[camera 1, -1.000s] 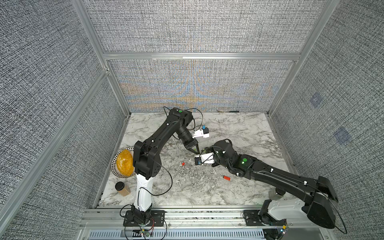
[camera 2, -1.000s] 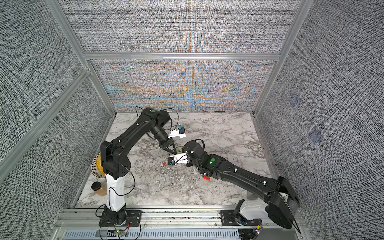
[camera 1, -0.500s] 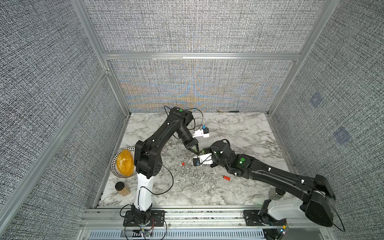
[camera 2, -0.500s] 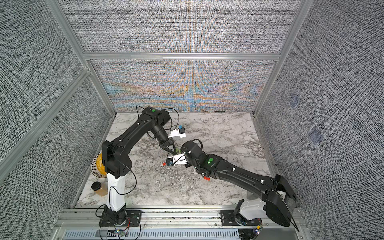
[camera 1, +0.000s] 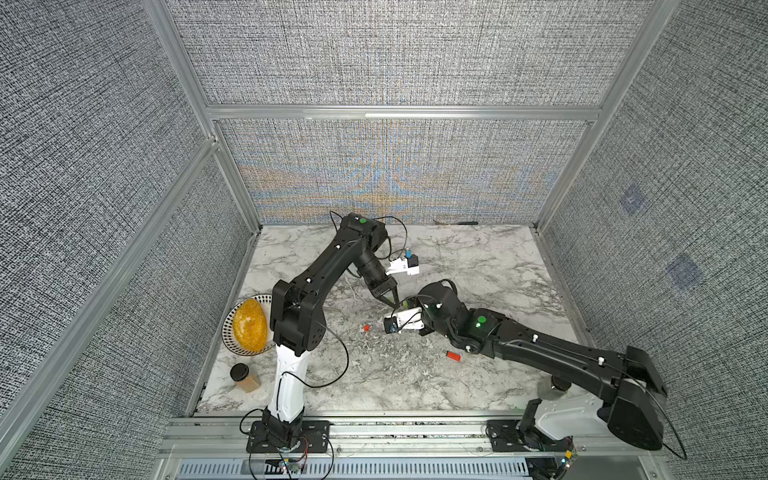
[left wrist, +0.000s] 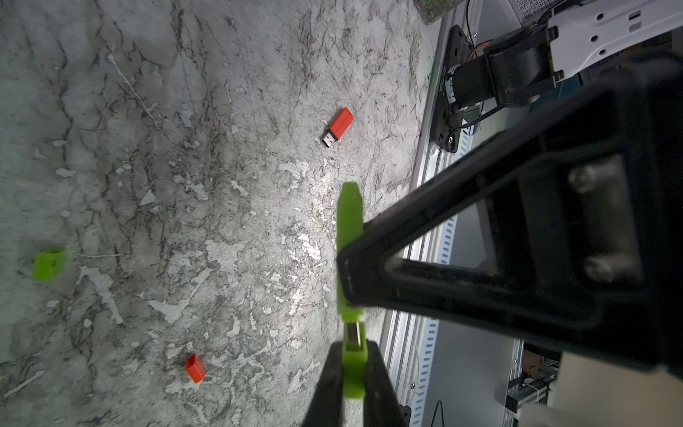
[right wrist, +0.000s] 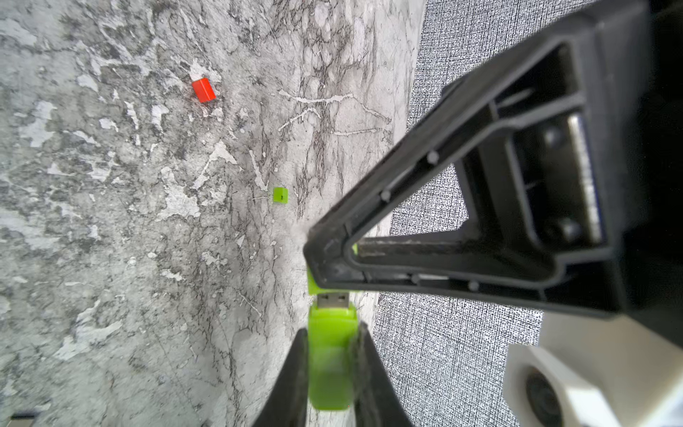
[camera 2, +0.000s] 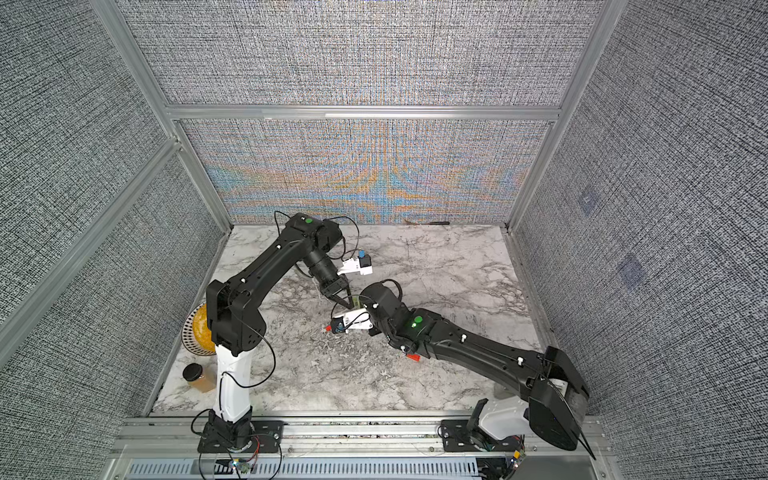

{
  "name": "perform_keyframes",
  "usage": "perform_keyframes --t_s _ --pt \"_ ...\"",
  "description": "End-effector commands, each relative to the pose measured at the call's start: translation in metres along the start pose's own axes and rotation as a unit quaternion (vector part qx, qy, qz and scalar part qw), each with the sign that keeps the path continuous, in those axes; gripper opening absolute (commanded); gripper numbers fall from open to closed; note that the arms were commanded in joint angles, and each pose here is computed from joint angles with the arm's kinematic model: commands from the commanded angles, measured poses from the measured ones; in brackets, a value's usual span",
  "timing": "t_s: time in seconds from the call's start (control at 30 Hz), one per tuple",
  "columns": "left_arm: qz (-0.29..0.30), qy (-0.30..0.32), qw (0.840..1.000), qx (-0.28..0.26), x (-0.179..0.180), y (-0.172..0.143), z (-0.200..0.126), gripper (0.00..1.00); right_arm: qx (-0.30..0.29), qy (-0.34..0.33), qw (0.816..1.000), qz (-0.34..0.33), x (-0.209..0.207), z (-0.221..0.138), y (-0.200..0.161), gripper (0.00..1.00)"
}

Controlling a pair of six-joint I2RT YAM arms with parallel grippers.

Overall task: Close the usb drive cover
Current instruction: Close the cover of the USB drive.

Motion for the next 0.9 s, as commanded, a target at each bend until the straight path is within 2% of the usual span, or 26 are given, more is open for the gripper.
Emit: perform_keyframes --t_s 0.0,0.47,0.7,0.87 --pt "-0.010 -0.023 1.000 0.007 -0.006 -0.003 -0.001 0.02 -0.027 -0.014 1.000 -0.002 -0.009 -0.003 0.009 0.06" --pt "-0.013 -0.038 0.999 0.015 -0.005 -0.002 0.001 0.01 -0.025 -0.044 0.998 -0.034 -0.018 -0.007 0.013 0.03" --pt "-0.003 -0.053 0.999 -0.005 -0.011 0.003 -0.002 0.00 -0.046 -0.042 0.997 -0.042 -0.019 -0.008 0.020 0.00" --pt "0.005 -0.060 0.998 -0.018 -0.016 0.006 -0.007 0.00 -0.088 -0.039 0.994 -0.045 -0.020 -0.012 0.033 0.00"
Point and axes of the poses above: each gripper's point midway between its finger pads, its own z axis out along the fingers, its own x axis along the line the jaws close on, y = z × x, the point moved 8 cm from there along -z, back along the fingers, and after that the axes turned 4 degrees about -z, right-handed, at the moved point
